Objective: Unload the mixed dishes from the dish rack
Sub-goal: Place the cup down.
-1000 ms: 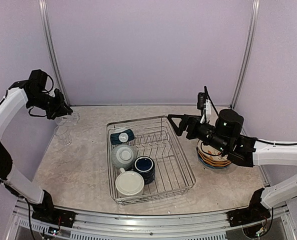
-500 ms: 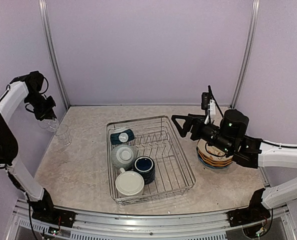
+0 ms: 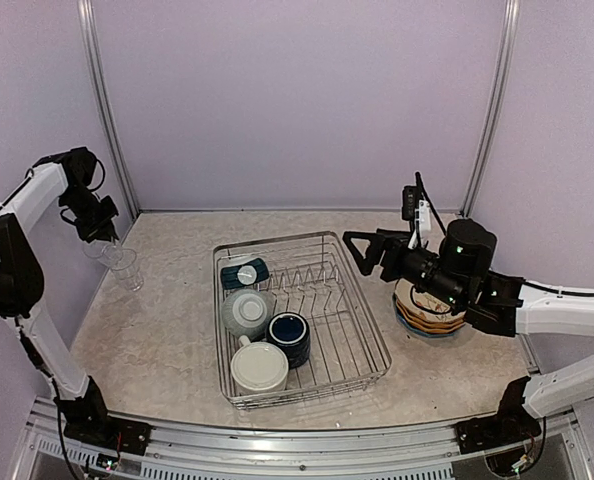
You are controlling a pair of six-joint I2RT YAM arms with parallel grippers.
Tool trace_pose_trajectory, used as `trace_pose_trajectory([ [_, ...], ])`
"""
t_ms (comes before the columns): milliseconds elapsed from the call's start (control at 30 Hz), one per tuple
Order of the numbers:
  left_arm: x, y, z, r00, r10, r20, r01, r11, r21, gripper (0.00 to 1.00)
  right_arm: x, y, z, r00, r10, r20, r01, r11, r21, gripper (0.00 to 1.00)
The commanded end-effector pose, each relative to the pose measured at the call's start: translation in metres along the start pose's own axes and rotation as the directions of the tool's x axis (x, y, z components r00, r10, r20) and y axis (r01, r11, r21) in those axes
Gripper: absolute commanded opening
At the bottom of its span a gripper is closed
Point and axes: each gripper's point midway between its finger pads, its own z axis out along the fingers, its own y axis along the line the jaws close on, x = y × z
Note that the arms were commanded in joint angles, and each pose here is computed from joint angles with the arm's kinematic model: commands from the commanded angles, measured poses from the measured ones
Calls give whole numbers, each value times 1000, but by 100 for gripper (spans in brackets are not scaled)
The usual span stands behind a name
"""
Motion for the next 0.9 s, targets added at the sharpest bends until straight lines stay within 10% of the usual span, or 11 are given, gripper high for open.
trace_pose_trajectory([
  [0, -12, -10, 6, 1000, 6, 22, -7, 999, 40, 0, 5, -7, 4, 1000, -3, -18, 4, 1000, 31, 100],
  [400, -10, -6, 32, 1000, 24, -11, -24, 1000, 17, 13, 11, -6, 11, 999, 1, -41, 0, 1000, 29, 100],
  [867, 8, -19, 12, 996, 76, 36, -77, 997, 10, 74, 44, 0, 33, 975, -74, -207, 75, 997, -7, 100],
])
